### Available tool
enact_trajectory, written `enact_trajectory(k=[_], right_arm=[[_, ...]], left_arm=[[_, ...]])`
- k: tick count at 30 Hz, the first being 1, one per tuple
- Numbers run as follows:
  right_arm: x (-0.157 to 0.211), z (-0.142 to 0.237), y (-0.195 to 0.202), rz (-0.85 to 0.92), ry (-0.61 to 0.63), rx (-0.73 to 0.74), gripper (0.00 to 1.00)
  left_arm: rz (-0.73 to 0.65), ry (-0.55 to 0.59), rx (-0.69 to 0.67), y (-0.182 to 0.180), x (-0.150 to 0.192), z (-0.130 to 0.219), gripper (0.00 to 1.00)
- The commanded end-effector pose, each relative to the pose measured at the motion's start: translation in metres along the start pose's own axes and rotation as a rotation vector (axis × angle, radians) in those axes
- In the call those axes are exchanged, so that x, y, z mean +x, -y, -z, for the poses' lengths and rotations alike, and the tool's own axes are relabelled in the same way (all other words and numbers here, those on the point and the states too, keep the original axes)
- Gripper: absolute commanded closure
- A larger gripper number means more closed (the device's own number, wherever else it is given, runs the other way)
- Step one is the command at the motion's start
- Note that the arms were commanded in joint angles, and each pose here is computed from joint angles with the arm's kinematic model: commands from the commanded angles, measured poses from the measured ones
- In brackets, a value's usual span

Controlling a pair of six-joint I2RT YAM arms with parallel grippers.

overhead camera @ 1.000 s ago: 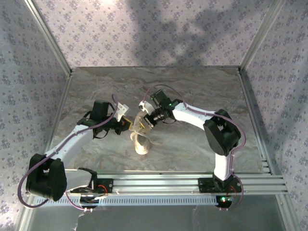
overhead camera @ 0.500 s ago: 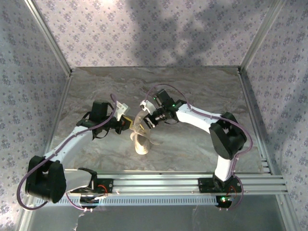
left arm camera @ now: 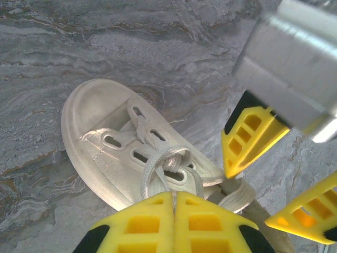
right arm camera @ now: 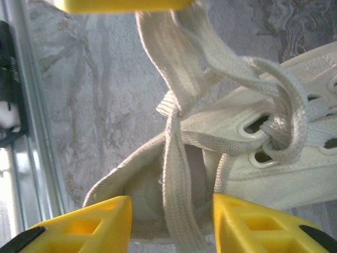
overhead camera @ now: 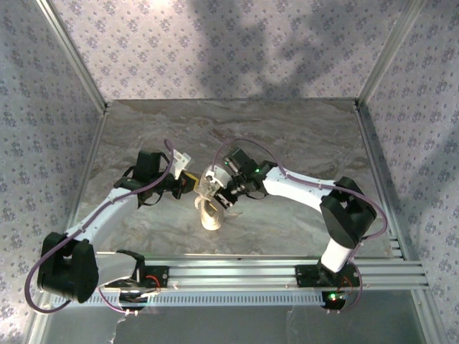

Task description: Tie the shoes

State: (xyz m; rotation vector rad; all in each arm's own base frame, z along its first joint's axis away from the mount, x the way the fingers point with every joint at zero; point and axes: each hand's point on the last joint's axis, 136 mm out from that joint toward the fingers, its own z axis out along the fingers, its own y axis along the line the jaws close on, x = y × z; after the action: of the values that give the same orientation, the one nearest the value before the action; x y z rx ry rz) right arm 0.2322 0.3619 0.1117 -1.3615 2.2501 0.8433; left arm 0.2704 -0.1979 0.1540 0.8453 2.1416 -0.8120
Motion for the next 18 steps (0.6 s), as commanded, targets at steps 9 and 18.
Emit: enact_trajectory(k=[9, 18], right_arm=[[0.016, -0.011, 0.021, 0.091, -0.096, 0.193, 0.80], [-0.006, 0.018, 0.003, 0.134, 0.006, 0.177, 0.94]], left_arm=[[-0.025, 0.030, 0.035, 0.009, -0.009, 0.002, 1.00], [-0.030, 0.027, 0.029, 0.008, -0.008, 0.001, 1.00]])
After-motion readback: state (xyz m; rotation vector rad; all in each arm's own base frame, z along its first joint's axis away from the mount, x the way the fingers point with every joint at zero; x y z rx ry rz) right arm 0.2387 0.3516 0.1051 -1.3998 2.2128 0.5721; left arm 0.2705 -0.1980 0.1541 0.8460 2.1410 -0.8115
